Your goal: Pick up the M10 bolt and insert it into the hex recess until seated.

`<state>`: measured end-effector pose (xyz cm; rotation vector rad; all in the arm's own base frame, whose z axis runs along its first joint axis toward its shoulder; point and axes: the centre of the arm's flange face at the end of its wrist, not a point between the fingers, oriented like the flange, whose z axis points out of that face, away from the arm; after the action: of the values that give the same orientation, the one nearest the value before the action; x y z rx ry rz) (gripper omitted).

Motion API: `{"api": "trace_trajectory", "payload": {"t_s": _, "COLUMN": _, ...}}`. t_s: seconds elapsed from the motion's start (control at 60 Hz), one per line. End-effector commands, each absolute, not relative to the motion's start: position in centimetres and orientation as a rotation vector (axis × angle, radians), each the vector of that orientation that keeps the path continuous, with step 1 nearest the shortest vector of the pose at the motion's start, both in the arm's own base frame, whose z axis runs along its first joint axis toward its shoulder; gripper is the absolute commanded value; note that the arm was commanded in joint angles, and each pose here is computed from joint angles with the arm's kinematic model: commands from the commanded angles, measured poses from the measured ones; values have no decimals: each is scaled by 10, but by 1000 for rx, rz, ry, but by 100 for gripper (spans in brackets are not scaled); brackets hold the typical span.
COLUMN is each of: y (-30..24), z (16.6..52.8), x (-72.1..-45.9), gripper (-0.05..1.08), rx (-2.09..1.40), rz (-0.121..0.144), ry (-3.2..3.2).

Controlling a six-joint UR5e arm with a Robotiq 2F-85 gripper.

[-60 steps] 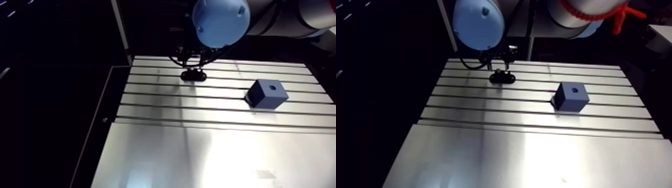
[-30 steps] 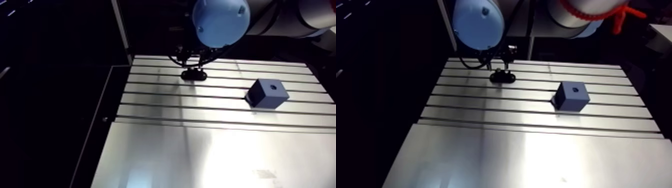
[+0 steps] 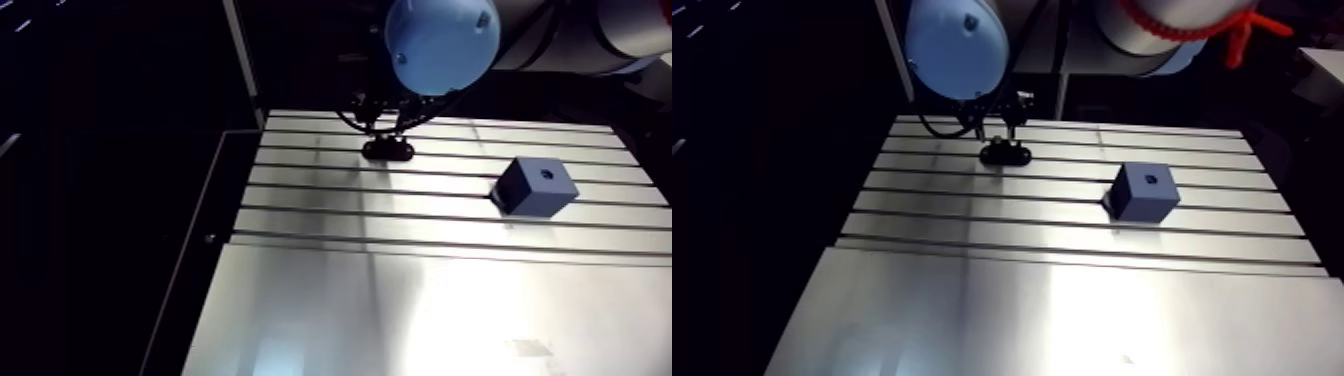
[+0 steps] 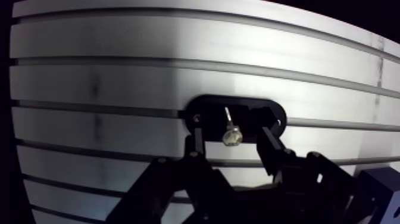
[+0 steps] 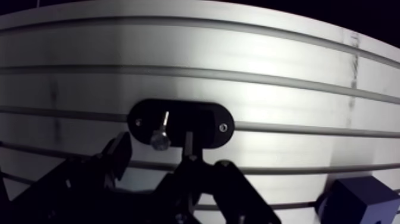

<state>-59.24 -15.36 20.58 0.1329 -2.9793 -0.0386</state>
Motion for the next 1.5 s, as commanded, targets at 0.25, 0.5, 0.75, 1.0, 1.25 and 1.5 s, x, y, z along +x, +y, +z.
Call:
{"api": "trace_trajectory", "payload": {"t_s": 0.25, "y": -153, "z": 202, "x": -593, "gripper": 49, "rx": 131, "rz": -40, "ry": -2986}}
{"api": "trace_trajectory", "payload": {"t_s": 0.5, "y": -153, "z": 202, "x": -593, "gripper": 51, "rx": 131, "rz": -40, "ry": -2986}}
{"api": "trace_trajectory", "payload": {"t_s": 0.75, "y": -153, "z": 201, "x": -593, "gripper": 54, "rx": 131, "rz": -40, "ry": -2987}}
{"api": "trace_trajectory", "payload": {"t_s": 1.0, "y": -153, "z": 202, "x": -593, "gripper": 57, "rx": 133, "rz": -40, "ry": -2986}}
{"api": "trace_trajectory", "payload": {"t_s": 1.25, "y": -153, "z": 202, "x": -593, "gripper": 58, "rx": 131, "rz": -42, "ry": -2986}}
{"api": "trace_trajectory", "payload": {"t_s": 1.5, "y": -153, "z": 201, "x": -593, "gripper": 60, "rx": 131, "rz": -40, "ry": -2987}}
